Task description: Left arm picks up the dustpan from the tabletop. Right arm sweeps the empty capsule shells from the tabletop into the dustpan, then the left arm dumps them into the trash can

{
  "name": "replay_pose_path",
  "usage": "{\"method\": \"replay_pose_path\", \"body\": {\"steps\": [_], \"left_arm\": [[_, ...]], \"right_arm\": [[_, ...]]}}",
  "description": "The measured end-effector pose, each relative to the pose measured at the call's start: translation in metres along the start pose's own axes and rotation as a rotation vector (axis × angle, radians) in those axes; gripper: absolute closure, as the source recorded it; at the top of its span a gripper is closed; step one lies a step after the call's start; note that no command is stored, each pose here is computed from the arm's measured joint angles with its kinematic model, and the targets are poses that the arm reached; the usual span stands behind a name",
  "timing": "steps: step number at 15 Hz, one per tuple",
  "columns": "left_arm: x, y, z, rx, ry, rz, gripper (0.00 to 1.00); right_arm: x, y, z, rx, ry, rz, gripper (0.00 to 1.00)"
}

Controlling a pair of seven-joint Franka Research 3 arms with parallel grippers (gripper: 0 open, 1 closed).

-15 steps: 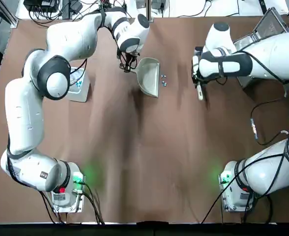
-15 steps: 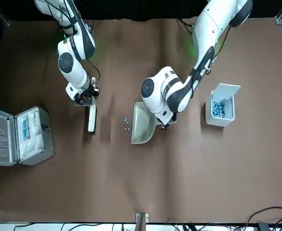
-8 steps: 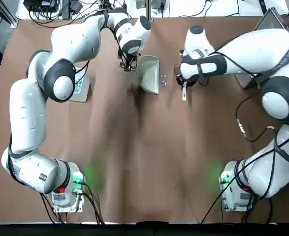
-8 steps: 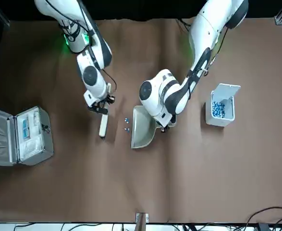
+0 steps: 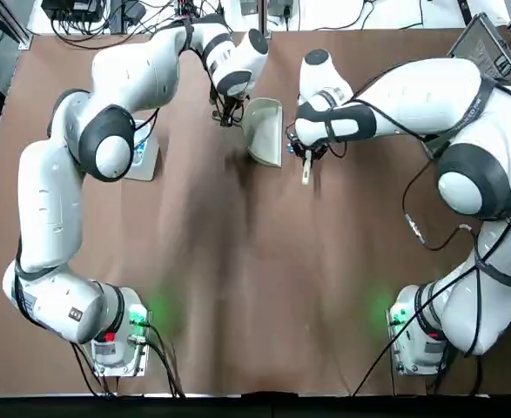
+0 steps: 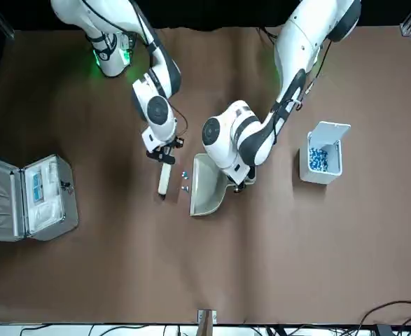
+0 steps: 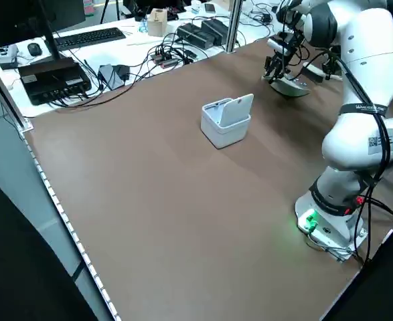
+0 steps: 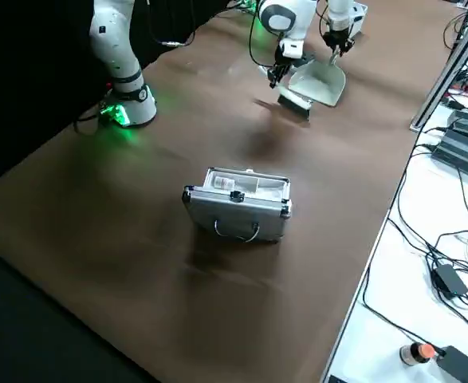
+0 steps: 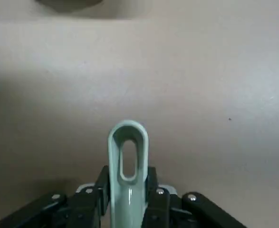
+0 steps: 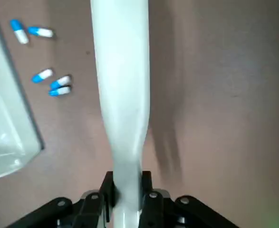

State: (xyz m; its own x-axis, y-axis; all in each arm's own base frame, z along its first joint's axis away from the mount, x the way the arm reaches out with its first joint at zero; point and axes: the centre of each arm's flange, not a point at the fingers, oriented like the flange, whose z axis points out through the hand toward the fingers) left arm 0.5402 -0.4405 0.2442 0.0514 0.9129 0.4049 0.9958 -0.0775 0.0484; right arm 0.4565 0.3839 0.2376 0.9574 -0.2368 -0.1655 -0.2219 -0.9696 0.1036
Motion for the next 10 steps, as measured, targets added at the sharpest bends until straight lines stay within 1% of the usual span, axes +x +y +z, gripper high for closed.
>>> {"method": "replay_pose_path", "body": {"steps": [4,10], "left_arm": [[-0.004,-0.002,-0.002,-0.004,-0.001,0.006,0.67],[-0.005,-0.003,-0.002,-0.004,-0.002,0.007,0.67]], "right_arm": [[0.0,-0.026,0.016,-0.01,0.001,-0.01,0.74],[-0.001,-0.038,0.019,-0.009,0.008,-0.018,0.74]]}}
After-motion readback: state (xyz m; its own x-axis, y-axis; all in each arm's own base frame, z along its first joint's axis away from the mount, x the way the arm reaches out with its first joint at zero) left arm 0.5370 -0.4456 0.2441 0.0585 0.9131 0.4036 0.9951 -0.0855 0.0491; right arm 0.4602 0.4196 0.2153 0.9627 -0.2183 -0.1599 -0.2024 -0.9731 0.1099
